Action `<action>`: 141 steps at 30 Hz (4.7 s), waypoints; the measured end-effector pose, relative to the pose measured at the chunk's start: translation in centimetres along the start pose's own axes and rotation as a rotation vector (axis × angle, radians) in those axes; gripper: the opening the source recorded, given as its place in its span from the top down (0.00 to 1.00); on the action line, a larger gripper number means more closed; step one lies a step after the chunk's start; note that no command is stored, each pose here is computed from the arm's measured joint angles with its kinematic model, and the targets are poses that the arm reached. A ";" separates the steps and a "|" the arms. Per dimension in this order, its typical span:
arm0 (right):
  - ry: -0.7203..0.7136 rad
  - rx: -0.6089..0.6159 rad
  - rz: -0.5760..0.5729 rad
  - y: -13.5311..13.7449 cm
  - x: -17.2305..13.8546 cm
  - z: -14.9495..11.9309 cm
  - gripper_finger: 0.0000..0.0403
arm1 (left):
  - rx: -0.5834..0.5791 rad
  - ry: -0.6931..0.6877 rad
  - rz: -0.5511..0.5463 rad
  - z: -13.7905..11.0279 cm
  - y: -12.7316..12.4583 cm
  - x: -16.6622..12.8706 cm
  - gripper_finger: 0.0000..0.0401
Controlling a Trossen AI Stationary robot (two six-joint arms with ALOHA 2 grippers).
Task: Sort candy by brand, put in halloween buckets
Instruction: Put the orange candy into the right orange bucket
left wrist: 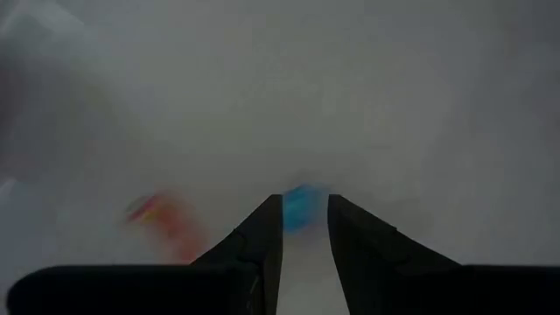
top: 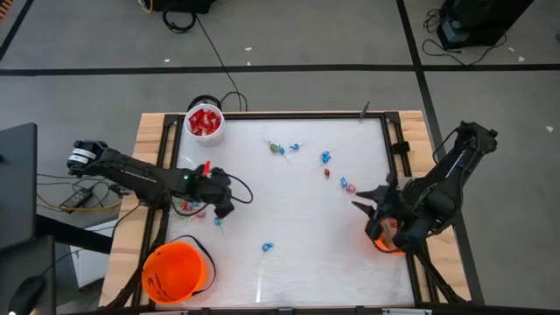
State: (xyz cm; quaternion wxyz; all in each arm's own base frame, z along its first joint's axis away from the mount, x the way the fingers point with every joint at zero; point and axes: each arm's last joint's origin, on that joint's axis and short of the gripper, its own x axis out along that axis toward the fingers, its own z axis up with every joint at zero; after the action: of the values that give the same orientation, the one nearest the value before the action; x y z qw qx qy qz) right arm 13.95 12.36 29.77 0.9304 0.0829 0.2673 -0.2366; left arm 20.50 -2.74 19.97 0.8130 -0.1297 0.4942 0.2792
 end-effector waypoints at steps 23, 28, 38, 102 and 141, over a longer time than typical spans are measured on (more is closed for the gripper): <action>0.066 -0.108 -0.198 0.5 7.5 0.9 0.65 | -0.196 0.205 0.039 -2.2 6.6 6.5 0.70; 0.109 -0.090 -0.133 -0.2 10.9 0.0 0.65 | -0.171 0.194 0.041 -1.4 6.7 6.2 0.89; -0.065 -0.028 0.272 -0.6 15.0 0.1 0.68 | -0.037 0.043 -0.080 2.0 5.2 4.6 0.98; -0.261 -0.208 0.405 -0.7 17.6 -0.6 0.94 | 0.322 -0.611 -0.738 10.7 -7.8 6.4 0.74; 0.857 0.301 0.435 -6.8 0.4 -2.4 0.94 | 0.131 -0.368 -0.410 4.0 -1.5 3.6 0.52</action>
State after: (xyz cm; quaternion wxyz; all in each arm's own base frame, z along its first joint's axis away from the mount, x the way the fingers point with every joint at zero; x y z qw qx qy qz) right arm 9.89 6.94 27.32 0.7426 0.3597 0.5646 -0.0179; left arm 25.60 -0.86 18.61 0.9352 -0.1212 0.3189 0.0953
